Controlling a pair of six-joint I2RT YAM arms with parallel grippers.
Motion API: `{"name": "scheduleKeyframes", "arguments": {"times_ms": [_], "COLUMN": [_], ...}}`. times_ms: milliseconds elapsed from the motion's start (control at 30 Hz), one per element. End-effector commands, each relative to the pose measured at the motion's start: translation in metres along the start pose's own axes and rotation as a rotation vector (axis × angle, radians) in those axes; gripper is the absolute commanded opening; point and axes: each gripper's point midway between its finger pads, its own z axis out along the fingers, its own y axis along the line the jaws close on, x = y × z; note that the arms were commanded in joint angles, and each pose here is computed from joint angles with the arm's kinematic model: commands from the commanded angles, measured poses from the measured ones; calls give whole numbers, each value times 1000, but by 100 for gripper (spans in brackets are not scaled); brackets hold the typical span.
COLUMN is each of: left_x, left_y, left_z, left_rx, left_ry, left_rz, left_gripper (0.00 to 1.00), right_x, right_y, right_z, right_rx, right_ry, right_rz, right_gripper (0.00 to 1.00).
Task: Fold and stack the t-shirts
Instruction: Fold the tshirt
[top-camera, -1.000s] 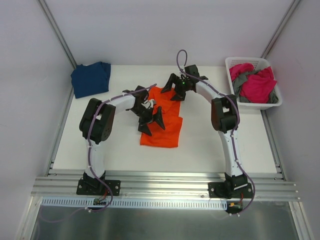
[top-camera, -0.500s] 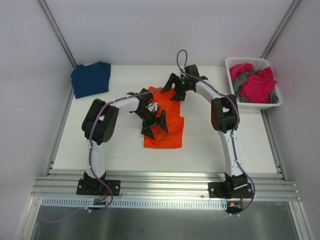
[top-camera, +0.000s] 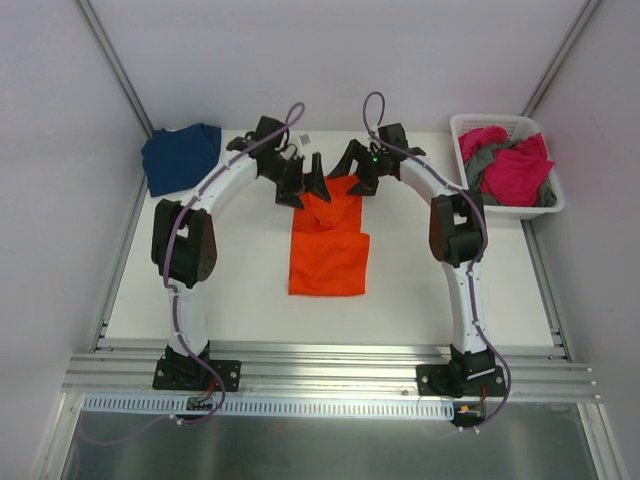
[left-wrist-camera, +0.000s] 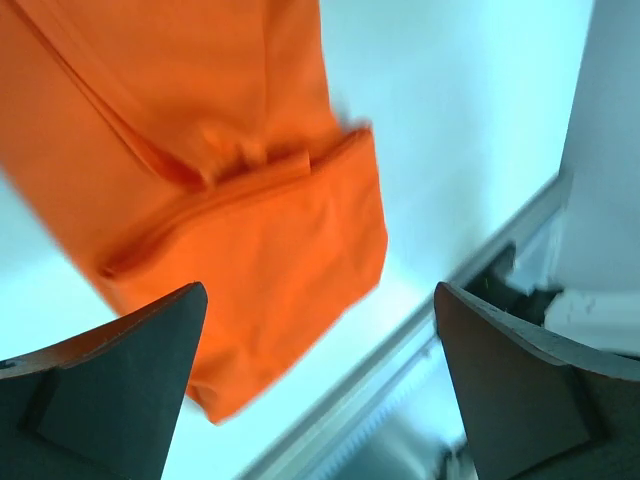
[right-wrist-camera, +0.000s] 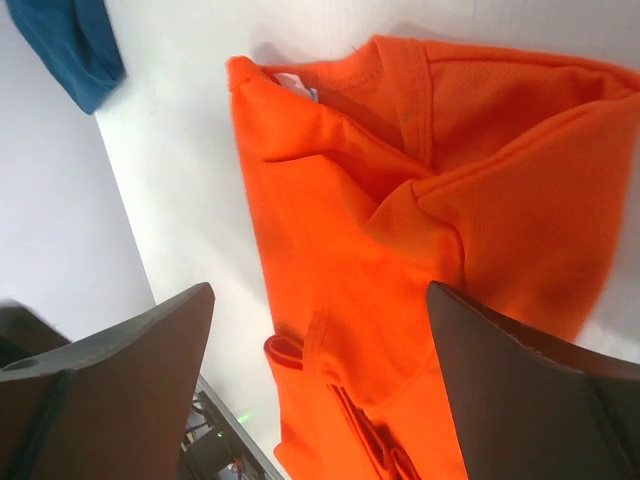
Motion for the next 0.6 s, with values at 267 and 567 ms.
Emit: {"name": "scheduleKeyframes", "arguments": {"times_ms": [267,567], "left_x": [-130,-163], "left_y": [58,134], "left_z": [-59,-35], "left_rx": [-223,-360], "left_ry": [-317,-309], "left_rz": [263,291], "left_gripper": [77,80], "right_x": [-64,-56], "right_y": [26,-32], "right_z": [-78,-47], "right_rx": [28,153], "right_ry": [-224,-165], "right_rz": [-173,-178], "right_gripper": [74,72]}}
